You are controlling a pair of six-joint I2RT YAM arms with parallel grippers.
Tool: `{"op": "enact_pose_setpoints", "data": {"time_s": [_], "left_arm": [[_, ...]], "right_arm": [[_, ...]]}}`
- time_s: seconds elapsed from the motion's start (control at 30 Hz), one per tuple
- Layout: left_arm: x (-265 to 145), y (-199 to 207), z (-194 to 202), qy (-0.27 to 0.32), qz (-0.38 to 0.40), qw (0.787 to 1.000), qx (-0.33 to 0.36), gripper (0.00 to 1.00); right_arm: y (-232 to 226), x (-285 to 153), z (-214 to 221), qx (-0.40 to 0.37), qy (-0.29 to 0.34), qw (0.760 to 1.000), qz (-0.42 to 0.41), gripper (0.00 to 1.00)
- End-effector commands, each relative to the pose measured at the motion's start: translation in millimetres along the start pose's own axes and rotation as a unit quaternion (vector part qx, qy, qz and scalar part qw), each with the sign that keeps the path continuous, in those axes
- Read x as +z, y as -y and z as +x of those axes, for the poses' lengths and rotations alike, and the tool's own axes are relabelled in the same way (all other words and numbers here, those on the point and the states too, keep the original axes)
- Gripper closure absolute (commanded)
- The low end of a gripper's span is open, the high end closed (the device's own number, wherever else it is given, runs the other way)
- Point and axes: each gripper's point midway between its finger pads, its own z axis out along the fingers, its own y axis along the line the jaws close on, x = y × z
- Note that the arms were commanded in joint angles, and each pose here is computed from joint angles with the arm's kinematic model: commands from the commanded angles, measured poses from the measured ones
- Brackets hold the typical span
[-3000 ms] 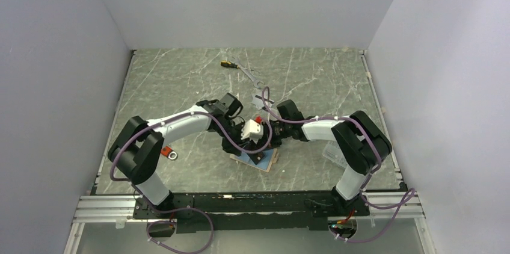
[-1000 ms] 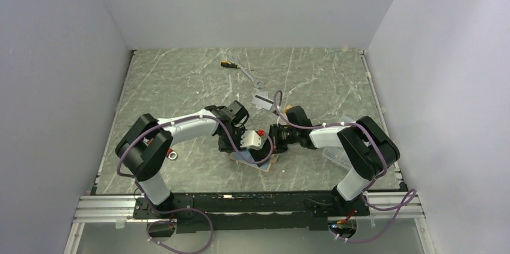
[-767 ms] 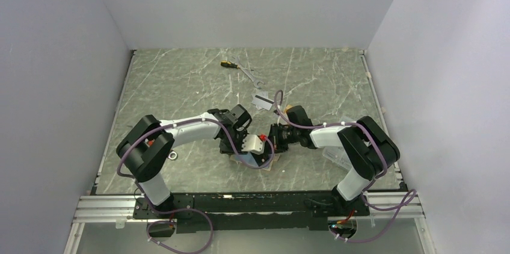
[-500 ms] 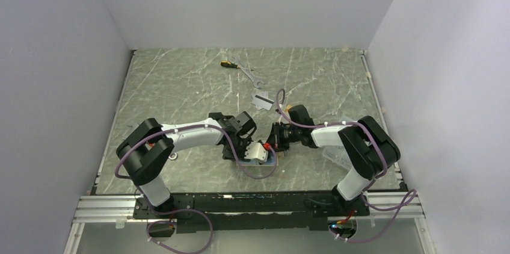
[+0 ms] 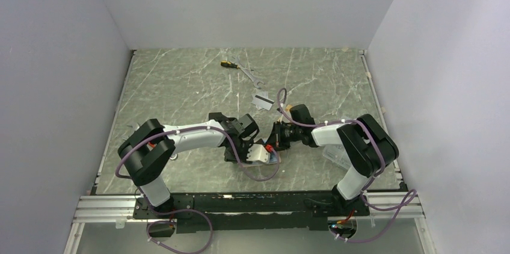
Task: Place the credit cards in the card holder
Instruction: Insert the credit card into the card holder.
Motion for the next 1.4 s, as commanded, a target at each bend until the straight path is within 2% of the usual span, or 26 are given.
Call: {"op": "enact_pose_setpoints", "data": {"time_s": [0.0,0.23,0.83,1.37], "left_arm": [[14,33,-3,0.001,0.067,0.998,-0.001,0.64],[14,31,-12,-0.007,0.061,0.998,0.023,0.65],[16,31,-12,-0.013,0.064,0.997,0.031,0.66],[19,25,-10,-0.024,0.051,0.998,0.028,0.68]], "right_arm": [[12,2,-8,-0.009,0.02,1.0,0.014,1.0],[14,4,-11,-0.009,0.026,0.999,0.016,1.0],[12,14,-10,0.006,0.055,0.998,0.017,1.0],[22,22,13,0.068,0.077,0.993,0.052,1.0]]}}
